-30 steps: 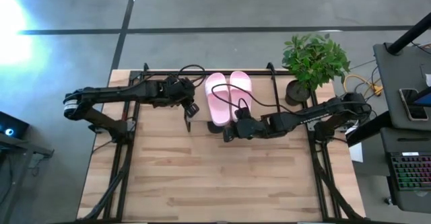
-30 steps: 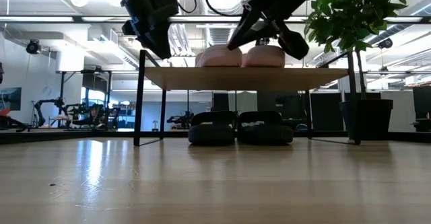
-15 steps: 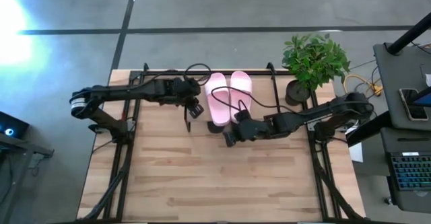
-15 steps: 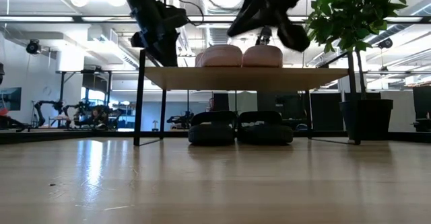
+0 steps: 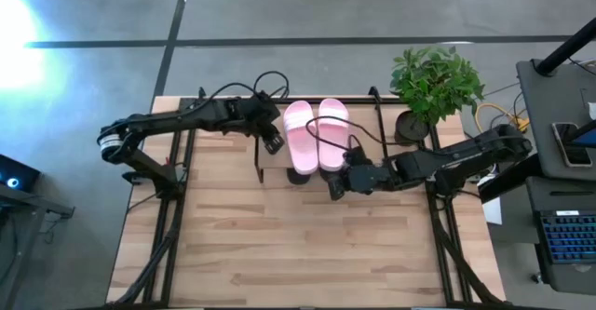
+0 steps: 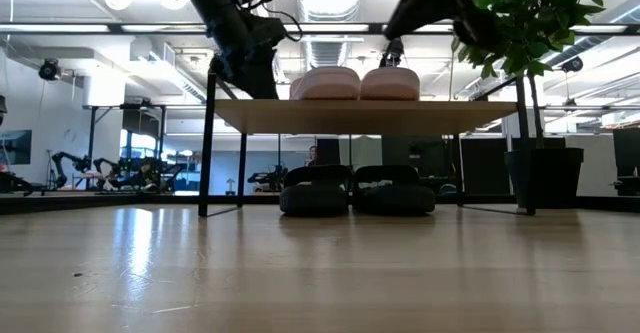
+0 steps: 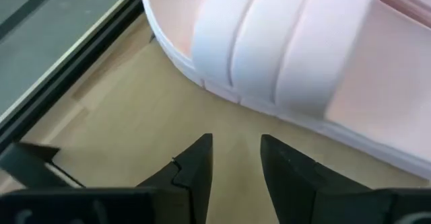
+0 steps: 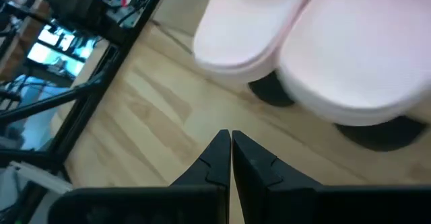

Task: Pick and place slides into the shelf
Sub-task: Adjust the pink slides on the shelf, then return to Home Position

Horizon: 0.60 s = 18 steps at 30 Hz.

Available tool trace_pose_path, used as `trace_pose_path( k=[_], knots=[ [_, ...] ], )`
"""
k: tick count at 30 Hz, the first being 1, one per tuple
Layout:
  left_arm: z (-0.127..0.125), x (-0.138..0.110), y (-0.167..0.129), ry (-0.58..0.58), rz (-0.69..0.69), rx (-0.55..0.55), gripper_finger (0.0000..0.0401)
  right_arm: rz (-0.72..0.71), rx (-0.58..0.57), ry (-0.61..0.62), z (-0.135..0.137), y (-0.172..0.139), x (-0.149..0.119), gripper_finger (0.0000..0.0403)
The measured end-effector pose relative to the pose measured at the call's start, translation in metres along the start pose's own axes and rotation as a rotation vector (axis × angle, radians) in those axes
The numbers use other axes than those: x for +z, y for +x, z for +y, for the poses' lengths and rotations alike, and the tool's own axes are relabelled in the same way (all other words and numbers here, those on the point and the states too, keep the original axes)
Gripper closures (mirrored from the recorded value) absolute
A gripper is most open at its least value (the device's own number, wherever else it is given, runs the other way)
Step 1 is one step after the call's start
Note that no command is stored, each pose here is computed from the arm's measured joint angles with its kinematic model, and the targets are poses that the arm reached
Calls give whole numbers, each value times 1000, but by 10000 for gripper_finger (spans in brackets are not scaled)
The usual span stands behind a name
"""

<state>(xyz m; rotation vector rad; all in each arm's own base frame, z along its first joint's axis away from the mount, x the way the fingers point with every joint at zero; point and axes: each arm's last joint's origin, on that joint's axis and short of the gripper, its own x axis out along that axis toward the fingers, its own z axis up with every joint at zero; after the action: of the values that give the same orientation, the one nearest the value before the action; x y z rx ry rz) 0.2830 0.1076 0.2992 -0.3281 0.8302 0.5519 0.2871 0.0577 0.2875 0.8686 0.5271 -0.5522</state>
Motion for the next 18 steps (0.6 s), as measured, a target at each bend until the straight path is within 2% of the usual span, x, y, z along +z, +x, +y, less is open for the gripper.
trace_pose_path(
  k=[9,18],
  knots=[
    [-1,8,26,50,18,13,290,-130,-52,5,-11,-34,15,394],
    [8,19,24,46,-38,64,290,-110,-130,14,-23,-41,14,394]
  ],
)
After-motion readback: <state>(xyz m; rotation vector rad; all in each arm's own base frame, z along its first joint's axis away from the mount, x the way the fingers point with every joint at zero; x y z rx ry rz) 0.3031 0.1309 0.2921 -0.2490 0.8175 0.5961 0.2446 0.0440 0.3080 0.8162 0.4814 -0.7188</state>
